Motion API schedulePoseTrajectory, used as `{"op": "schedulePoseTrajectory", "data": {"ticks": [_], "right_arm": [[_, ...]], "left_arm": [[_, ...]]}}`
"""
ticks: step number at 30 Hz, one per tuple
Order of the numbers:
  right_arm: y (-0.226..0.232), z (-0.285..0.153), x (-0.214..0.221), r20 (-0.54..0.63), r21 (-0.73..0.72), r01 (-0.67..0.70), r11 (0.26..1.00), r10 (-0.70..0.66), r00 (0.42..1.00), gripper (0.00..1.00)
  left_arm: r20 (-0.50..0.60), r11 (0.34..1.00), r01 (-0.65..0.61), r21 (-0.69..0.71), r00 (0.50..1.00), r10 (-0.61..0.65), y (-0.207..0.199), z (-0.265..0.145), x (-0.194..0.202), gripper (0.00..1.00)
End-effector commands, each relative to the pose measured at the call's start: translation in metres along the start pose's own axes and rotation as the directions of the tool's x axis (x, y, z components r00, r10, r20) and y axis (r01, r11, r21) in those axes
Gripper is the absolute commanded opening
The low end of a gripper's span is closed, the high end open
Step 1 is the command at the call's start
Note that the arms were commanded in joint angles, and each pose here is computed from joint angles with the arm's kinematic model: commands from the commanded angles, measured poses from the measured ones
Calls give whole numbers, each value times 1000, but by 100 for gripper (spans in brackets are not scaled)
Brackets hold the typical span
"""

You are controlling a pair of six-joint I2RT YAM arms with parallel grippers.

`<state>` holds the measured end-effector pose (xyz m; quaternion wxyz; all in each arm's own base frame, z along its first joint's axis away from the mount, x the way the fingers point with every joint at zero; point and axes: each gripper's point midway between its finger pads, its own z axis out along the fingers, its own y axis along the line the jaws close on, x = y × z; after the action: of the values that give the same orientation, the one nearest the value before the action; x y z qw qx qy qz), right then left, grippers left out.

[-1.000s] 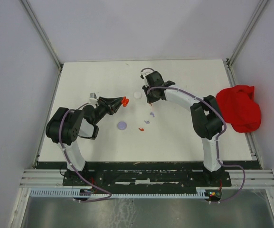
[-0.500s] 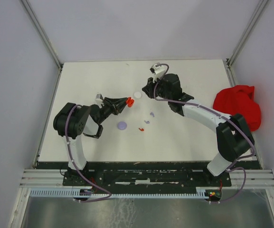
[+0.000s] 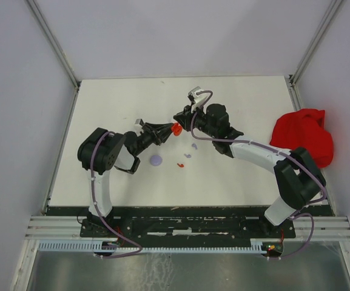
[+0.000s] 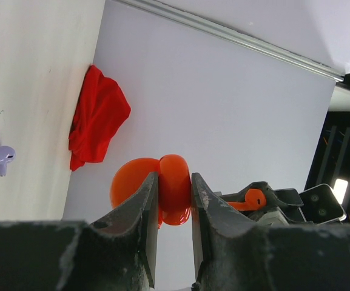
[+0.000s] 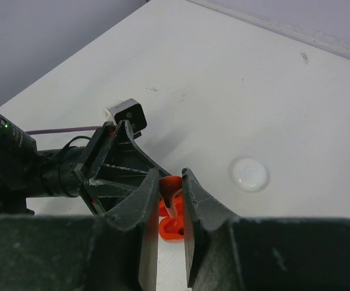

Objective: Insert the wireless bluetooth earbuds into the charging case
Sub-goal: Place the earbud in the charging case.

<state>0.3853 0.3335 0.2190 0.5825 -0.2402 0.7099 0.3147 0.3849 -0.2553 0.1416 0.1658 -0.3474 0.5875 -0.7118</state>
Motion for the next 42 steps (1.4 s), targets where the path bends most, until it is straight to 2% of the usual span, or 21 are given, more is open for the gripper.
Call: {"op": "schedulePoseTrajectory", "data": {"ticks": [1,12,42], "right_arm": [[6,-2,-30,112,-13,28,1000,-27,993,8],[0,-1,-13,103,9,24,1000,-25,994,8],[-9,7,11,69,33,16,999,-19,997,7]], "left_arm": [[-60,988,14,152,998,-5,-37,0,16,3],[-67,977,80,195,995,-68,-53,-3,19,3],[-108,963,102,250,991,-77,-84,-10,37,3]]}}
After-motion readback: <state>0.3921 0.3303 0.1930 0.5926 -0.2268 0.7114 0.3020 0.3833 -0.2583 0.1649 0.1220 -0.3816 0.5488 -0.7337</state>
